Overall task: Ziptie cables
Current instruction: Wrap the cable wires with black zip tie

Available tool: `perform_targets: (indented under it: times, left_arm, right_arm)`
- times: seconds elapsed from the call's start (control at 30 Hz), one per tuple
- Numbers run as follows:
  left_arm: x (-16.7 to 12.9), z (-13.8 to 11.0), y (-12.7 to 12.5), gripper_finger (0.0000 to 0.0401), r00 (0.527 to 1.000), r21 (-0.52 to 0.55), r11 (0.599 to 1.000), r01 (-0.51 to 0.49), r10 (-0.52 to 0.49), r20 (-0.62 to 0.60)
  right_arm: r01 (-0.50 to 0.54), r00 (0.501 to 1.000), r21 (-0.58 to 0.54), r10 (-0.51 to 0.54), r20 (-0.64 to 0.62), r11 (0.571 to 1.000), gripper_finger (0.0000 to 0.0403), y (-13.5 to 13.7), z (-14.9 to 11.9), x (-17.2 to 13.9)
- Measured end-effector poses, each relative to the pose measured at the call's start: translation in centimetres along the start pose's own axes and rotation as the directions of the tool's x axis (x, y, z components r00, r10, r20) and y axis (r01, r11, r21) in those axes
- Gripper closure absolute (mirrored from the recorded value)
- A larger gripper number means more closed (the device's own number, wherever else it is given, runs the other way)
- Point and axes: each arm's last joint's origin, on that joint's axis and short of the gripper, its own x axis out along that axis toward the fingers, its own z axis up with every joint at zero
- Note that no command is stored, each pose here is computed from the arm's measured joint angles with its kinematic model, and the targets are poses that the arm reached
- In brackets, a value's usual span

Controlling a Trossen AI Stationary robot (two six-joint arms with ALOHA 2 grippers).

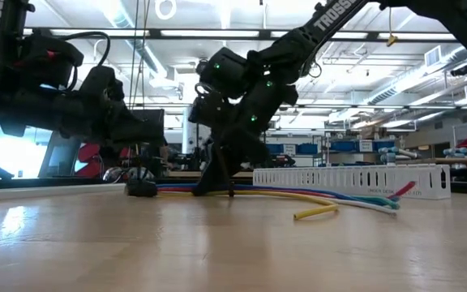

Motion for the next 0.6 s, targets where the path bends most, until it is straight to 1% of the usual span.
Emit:
perform_targets:
  times: [0.03, 0.13, 0.37, 0.5, 0.6]
  left_arm:
    - [0.0, 0.0, 0.0, 0.0401, 1.0, 0.0, 1.0, 0.0, 0.0, 0.001]
    - [0.1, 0.1, 0.0, 0.0401, 1.0, -0.001, 1.0, 0.003, -0.003, 0.006]
    - [1.4, 0.3, -0.4, 0.0401, 1.0, 0.009, 1.0, 0.014, -0.014, -0.014]
    - [1.7, 0.2, -0.3, 0.0401, 0.999, 0.031, 1.0, 0.002, -0.001, -0.039]
    - [1.7, 0.2, -0.3, 0.0401, 0.999, 0.035, 0.999, -0.001, 0.003, -0.037]
  right_arm:
    - [-0.007, 1.0, 0.012, 0.007, -0.017, 1.0, 0.0387, -0.1, -0.2, -0.2]
    - [-0.009, 0.999, 0.05, 0.01, -0.039, 0.999, 0.039, -0.3, -0.4, -0.6]
    - [-0.008, 0.993, 0.088, 0.019, -0.117, 0.996, 0.04, -0.1, -0.8, -2.1]
    - [0.036, 0.979, 0.108, -0.013, -0.205, 0.994, 0.0401, 0.1, -1.2, -3.4]
    - [0.056, 0.971, 0.126, -0.024, -0.24, 0.99, 0.0401, 0.2, -1.9, -3.9]
